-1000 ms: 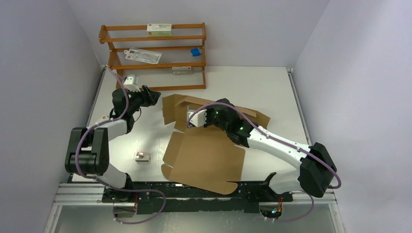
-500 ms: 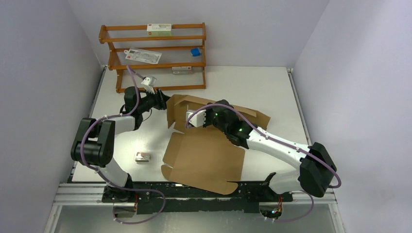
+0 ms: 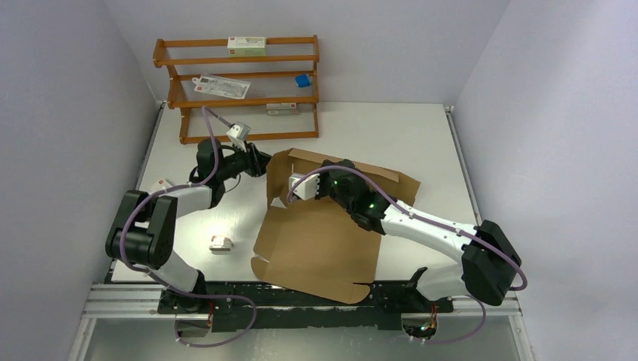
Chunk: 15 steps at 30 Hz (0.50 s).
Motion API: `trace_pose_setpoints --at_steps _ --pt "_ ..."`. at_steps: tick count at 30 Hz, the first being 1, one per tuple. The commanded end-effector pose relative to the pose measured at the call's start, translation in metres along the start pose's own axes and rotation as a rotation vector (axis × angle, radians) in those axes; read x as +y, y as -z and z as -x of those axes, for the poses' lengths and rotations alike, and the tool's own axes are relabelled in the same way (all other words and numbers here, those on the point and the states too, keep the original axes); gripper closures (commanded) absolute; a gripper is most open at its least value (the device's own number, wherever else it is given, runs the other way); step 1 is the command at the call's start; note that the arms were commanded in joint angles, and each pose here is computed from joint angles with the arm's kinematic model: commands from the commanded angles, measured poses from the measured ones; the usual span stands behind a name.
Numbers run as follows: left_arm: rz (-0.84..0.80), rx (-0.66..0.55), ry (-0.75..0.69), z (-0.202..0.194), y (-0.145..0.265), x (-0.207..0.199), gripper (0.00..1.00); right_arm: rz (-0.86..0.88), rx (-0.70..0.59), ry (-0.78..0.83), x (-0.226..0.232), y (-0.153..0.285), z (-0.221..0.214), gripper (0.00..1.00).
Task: Fold the paper box
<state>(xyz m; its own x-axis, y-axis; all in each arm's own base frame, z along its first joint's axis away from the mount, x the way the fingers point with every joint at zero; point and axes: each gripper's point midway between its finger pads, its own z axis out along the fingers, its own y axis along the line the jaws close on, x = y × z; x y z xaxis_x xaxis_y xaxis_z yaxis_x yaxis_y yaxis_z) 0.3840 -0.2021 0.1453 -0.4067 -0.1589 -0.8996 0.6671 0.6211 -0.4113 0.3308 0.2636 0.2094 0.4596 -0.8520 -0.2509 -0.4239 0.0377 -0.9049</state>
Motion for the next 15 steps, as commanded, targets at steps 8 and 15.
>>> trace_pose_setpoints --at_steps 8,15 --pt "0.016 -0.067 0.007 -0.002 0.015 -0.027 0.61 -0.022 -0.023 0.041 -0.001 0.006 0.011 1.0" --pt "0.035 -0.101 -0.011 -0.005 0.025 -0.03 0.59 -0.009 -0.026 0.056 0.001 0.007 0.015 1.0"
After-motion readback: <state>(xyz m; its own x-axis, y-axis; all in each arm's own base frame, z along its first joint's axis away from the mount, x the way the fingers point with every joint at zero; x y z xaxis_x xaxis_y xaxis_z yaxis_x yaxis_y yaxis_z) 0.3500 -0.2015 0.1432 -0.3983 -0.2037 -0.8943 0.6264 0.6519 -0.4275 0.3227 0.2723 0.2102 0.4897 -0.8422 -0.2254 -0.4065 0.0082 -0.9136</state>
